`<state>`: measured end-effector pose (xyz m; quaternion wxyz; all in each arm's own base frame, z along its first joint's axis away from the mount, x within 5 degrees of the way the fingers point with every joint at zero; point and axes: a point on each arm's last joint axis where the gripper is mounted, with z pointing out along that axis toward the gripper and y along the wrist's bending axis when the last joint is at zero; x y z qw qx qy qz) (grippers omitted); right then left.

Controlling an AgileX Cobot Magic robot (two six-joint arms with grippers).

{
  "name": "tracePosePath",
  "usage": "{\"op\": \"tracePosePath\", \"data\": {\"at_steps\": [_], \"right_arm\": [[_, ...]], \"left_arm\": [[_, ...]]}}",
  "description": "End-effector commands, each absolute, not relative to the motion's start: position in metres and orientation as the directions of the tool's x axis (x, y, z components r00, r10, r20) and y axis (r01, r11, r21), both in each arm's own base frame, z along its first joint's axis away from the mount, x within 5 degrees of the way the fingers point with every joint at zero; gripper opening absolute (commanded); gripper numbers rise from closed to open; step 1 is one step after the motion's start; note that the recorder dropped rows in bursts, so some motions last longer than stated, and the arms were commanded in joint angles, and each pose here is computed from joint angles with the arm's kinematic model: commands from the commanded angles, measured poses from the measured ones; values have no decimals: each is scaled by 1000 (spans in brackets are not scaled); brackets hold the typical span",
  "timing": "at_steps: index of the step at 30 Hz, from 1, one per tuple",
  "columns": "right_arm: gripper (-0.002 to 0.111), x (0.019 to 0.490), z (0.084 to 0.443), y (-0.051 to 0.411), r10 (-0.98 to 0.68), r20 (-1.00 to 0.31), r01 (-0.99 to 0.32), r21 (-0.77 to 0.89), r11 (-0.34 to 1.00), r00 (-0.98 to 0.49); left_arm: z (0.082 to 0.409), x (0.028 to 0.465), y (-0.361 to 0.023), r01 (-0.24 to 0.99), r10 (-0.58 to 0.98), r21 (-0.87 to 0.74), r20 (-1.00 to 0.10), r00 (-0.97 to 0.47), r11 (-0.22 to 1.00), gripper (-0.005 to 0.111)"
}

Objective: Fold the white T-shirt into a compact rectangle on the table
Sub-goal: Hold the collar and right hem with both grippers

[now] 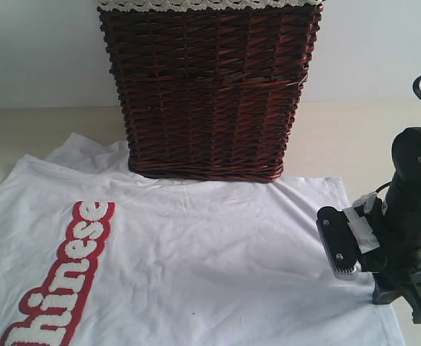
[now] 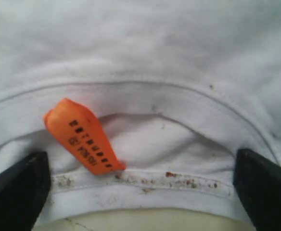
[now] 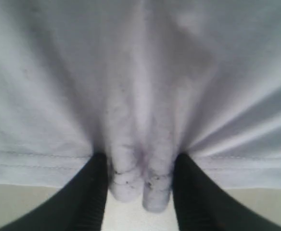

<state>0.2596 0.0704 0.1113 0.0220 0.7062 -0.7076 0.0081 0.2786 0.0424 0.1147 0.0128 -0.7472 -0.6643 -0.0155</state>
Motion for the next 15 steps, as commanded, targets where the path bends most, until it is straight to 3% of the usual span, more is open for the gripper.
{"op": "tracePosePath", "data": {"at_steps": [1, 3, 15], "right_arm": [[14, 256, 99, 65, -995, 84, -998, 50, -48, 52], [0, 256, 99, 65, -996, 84, -998, 49, -37, 41], [0, 261, 98, 66, -995, 78, -998, 3, -55, 55]], "left_arm": [[111, 277, 43, 993, 992, -8, 40, 121, -121, 105], [111, 277, 43, 993, 992, -8, 40, 121, -121, 105], [111, 277, 43, 993, 992, -8, 40, 121, -121, 105]]}}
